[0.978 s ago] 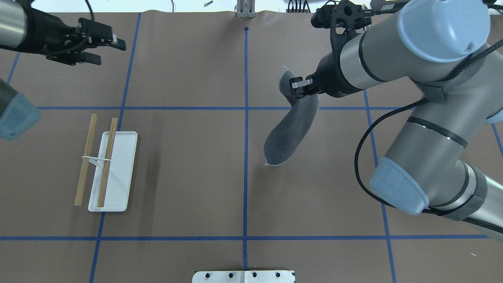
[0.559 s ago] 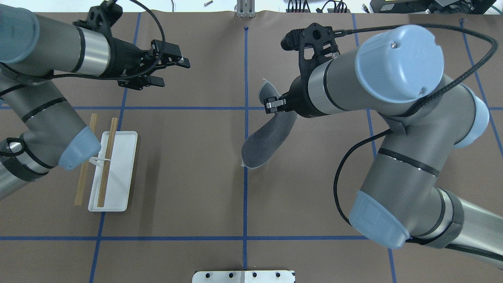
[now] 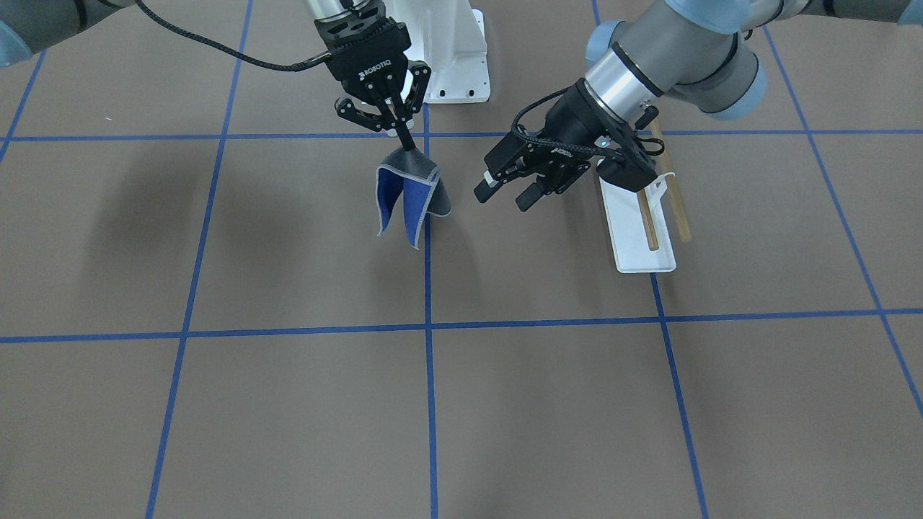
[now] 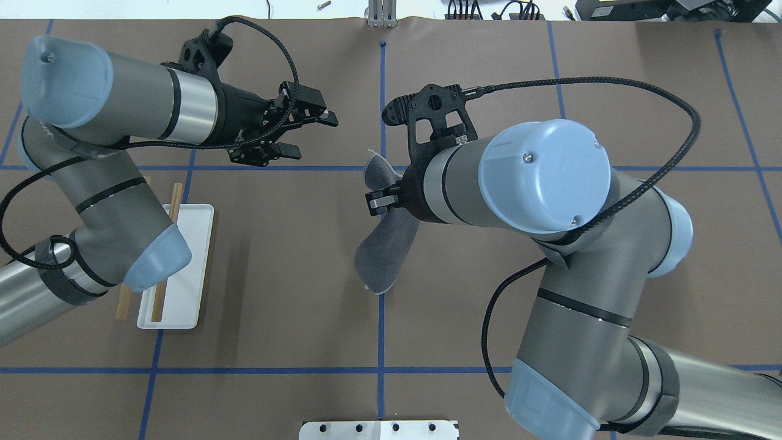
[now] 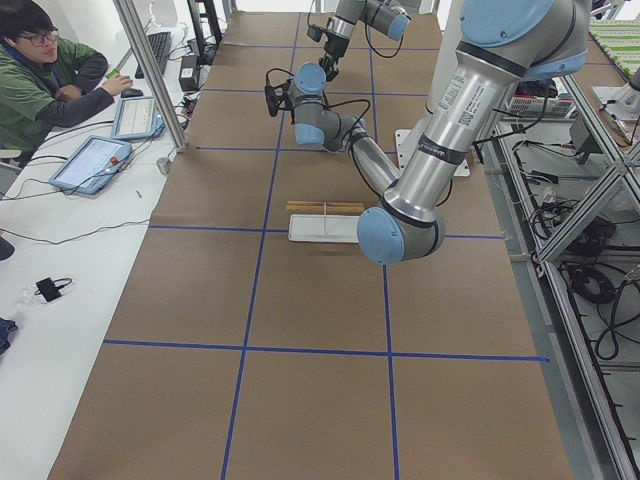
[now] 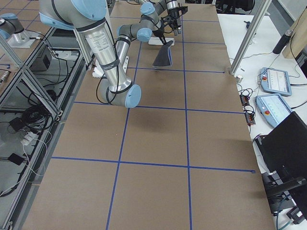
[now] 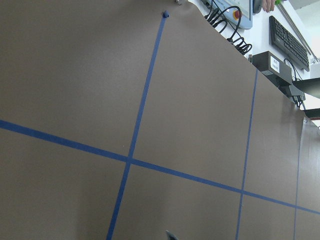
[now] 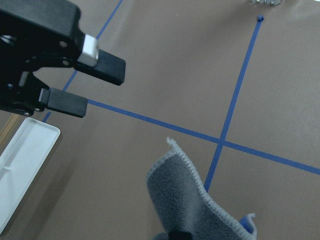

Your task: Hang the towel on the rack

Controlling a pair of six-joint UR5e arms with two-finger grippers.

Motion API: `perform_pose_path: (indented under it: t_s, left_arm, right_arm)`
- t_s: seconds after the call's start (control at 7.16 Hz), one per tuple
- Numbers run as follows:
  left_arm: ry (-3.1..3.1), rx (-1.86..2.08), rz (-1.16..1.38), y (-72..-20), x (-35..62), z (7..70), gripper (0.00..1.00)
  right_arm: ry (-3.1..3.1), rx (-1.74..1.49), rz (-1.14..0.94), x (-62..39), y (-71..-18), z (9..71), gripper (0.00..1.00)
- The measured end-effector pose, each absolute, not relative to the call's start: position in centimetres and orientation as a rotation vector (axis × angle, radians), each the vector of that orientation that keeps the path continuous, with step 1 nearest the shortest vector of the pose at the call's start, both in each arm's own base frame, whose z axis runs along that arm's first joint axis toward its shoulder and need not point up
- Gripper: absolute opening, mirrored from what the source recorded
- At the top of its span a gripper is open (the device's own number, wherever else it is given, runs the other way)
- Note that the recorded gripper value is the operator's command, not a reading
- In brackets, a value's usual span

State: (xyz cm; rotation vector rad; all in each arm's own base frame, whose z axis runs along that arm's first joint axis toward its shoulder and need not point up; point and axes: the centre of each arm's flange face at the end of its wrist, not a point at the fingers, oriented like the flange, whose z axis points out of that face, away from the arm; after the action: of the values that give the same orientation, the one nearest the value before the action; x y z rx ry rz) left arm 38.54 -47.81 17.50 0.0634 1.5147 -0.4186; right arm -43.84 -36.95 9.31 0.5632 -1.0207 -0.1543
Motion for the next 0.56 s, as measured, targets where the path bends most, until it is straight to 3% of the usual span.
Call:
perform_pose_path:
  t_s: [0.28,0.56]
  left_arm:
    - [1.542,0.035,-0.469,-46.6,40.2,16.1,0.8]
    - [1.555,0.02,-0.49,-45.1,41.8,15.5,0.67]
  right_arm:
    - [-0.993,0.588,-0.153,-45.5,-37.2,8.8,0.0]
    - [-0.978,0.597,-0.15,-46.2,-37.7,8.6,0.0]
